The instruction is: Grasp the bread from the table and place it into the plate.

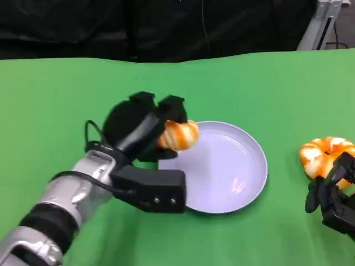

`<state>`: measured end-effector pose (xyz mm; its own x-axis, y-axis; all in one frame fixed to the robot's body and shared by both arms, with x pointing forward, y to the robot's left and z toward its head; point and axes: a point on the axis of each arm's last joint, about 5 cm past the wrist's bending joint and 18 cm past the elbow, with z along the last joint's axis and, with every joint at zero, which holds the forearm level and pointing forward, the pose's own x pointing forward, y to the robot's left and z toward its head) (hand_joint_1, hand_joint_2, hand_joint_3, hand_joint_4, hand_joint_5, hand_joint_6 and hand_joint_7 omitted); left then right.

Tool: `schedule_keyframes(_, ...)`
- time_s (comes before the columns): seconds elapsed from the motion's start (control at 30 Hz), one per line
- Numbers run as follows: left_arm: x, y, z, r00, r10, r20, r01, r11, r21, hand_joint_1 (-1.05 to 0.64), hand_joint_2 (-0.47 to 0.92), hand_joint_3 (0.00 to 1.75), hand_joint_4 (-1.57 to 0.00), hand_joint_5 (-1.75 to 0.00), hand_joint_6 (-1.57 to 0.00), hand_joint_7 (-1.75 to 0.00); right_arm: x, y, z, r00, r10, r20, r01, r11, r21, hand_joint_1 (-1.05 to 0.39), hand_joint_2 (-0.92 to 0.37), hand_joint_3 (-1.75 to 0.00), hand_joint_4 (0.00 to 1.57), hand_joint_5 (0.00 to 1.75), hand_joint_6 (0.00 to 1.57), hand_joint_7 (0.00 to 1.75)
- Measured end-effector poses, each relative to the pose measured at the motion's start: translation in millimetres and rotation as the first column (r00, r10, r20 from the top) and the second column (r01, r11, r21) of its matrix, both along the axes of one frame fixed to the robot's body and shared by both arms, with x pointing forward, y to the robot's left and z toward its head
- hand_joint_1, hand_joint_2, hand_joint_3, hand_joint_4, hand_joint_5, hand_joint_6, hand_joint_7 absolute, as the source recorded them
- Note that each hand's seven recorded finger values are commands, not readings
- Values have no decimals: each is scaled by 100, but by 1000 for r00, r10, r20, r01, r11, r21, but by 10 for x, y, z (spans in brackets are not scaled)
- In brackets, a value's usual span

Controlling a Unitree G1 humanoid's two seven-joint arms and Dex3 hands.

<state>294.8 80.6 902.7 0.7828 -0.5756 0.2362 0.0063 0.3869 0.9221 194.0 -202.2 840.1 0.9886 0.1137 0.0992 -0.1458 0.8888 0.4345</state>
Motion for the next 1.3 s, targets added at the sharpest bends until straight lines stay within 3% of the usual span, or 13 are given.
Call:
schedule_keyframes(0.03,-12,-61,-12,1000,-15,-16,16,1000,2,-13,92,17,-60,-173,-70,-118,-4,-1,-1,1000,-1,-1,1,1000,-1,-3,-43,-146,91,175,77,172)
schedule_keyframes(0.13,-37,-199,-35,998,-49,-47,49,999,3,-9,92,14,-61,-174,-69,-130,-2,4,13,1000,-3,5,3,1000,-4,-3,-43,-147,92,175,77,172)
schedule_keyframes(0.2,-47,-262,-51,996,-63,-59,63,998,9,-6,92,11,-63,-172,-74,-119,-2,4,18,1000,-5,7,5,1000,-5,-3,-43,-147,91,175,77,172)
schedule_keyframes(0.37,-74,-373,-123,994,-69,-80,73,996,42,-6,91,3,-77,-138,-103,-28,-11,8,19,1000,-6,6,6,1000,-6,-3,-42,-147,92,175,77,173)
schedule_keyframes(0.4,-75,-390,-130,994,-69,-84,73,996,47,-7,91,3,-78,-135,-106,-21,-12,9,18,1000,-7,6,7,1000,-6,-3,-42,-148,92,175,77,173)
schedule_keyframes(0.47,-74,-415,-140,994,-68,-87,73,996,55,-5,91,1,-81,-126,-108,-12,-13,11,21,1000,-7,6,7,1000,-6,-3,-42,-148,92,175,77,173)
schedule_keyframes(0.53,-72,-427,-150,994,-65,-93,71,996,62,-5,90,0,-75,-142,-112,-8,-13,12,22,1000,-7,7,7,1000,-6,-3,-42,-148,92,175,78,172)
schedule_keyframes(0.73,-53,-467,-145,993,-57,-107,66,994,82,-12,90,0,-71,-143,-112,-5,-25,13,22,1000,-14,3,14,1000,-7,-3,-41,-148,93,175,78,172)
schedule_keyframes(0.77,-55,-467,-150,992,-57,-110,66,994,82,-51,91,22,-42,-86,-79,-2,-26,14,27,1000,-15,4,15,1000,-8,-3,-41,-148,93,175,78,172)
schedule_keyframes(0.8,-51,-465,-146,990,-60,-126,72,993,95,-68,92,30,-37,-52,-65,-2,-29,13,30,1000,-17,6,17,1000,-9,-3,-41,-148,93,175,78,172)
schedule_keyframes(0.87,-35,-452,-135,982,-57,-180,83,986,143,-97,92,40,-15,-13,-35,0,-27,14,36,1000,-16,8,16,1000,-10,-3,-41,-148,93,175,78,172)
schedule_keyframes(1.07,13,-383,-78,974,-36,-223,78,980,182,-105,92,51,0,0,-11,0,-27,16,37,1000,-15,9,15,1000,-10,-4,-41,-147,93,175,78,170)
schedule_keyframes(1.3,30,-348,-14,972,-60,-228,109,972,207,-103,92,36,-1,-1,-13,-3,-26,16,37,1000,-14,10,14,1000,-10,-4,-41,-147,92,175,79,171)
